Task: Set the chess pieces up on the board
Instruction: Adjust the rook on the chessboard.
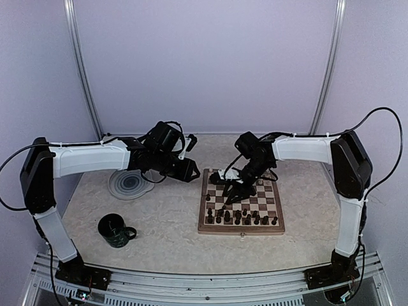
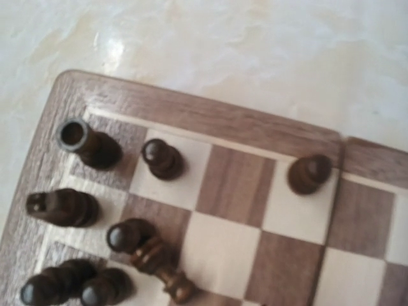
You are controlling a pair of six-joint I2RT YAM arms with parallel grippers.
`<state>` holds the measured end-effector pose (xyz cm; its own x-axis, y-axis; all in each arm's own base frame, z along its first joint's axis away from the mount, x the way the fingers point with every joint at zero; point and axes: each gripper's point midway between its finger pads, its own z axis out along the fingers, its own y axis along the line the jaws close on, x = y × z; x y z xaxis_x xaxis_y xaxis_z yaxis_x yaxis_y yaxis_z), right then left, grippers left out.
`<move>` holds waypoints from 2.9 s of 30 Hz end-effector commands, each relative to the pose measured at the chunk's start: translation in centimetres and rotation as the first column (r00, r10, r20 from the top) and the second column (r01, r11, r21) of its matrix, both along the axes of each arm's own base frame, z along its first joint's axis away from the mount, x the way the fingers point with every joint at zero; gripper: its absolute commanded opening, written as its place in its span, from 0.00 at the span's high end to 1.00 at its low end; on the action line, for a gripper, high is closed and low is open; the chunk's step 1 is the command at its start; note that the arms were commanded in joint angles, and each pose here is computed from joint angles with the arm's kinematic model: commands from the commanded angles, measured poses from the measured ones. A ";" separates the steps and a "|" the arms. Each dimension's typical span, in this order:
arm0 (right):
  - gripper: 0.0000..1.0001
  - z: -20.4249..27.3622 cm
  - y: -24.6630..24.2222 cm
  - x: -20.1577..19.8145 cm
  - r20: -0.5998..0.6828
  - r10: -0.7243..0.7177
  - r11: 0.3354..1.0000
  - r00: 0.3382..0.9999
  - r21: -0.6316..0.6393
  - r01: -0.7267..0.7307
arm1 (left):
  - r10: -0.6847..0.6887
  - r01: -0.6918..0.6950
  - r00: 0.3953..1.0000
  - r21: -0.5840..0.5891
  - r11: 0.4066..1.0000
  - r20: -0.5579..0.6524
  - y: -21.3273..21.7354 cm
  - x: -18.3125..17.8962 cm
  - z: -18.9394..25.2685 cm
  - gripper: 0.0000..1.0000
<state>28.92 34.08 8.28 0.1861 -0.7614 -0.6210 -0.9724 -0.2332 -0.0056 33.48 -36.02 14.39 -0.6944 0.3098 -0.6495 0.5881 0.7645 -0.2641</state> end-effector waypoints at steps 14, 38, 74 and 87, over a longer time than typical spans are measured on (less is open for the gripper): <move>0.63 -2.4 0.5 -2.3 -0.009 0.176 0.979 0.984 -0.104 -0.176 | 0.063 -0.060 0.998 -0.095 0.994 0.028 0.9 0.7 1.4 0.59; 0.77 -3.8 -0.2 -3.5 -0.057 0.224 0.955 0.973 -0.186 -0.231 | 0.060 -0.060 0.998 -0.094 0.994 -0.005 1.1 0.8 0.1 0.59; 0.90 -2.1 -2.6 2.2 0.228 0.081 0.949 0.970 -0.316 -0.005 | 0.053 -0.056 0.998 -0.091 0.994 -0.036 1.5 0.4 -1.1 0.59; 0.91 0.2 -1.5 2.2 0.199 0.012 0.980 0.980 -0.196 0.028 | 0.012 -0.030 0.997 -0.246 0.969 -0.076 0.1 -0.8 -0.7 0.60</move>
<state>31.08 32.07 6.25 0.3162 -0.8912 -0.3252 -0.9479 -0.2830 -0.1460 32.73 -34.96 11.83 -0.7555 0.1966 -0.6250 0.5328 0.7394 -0.4115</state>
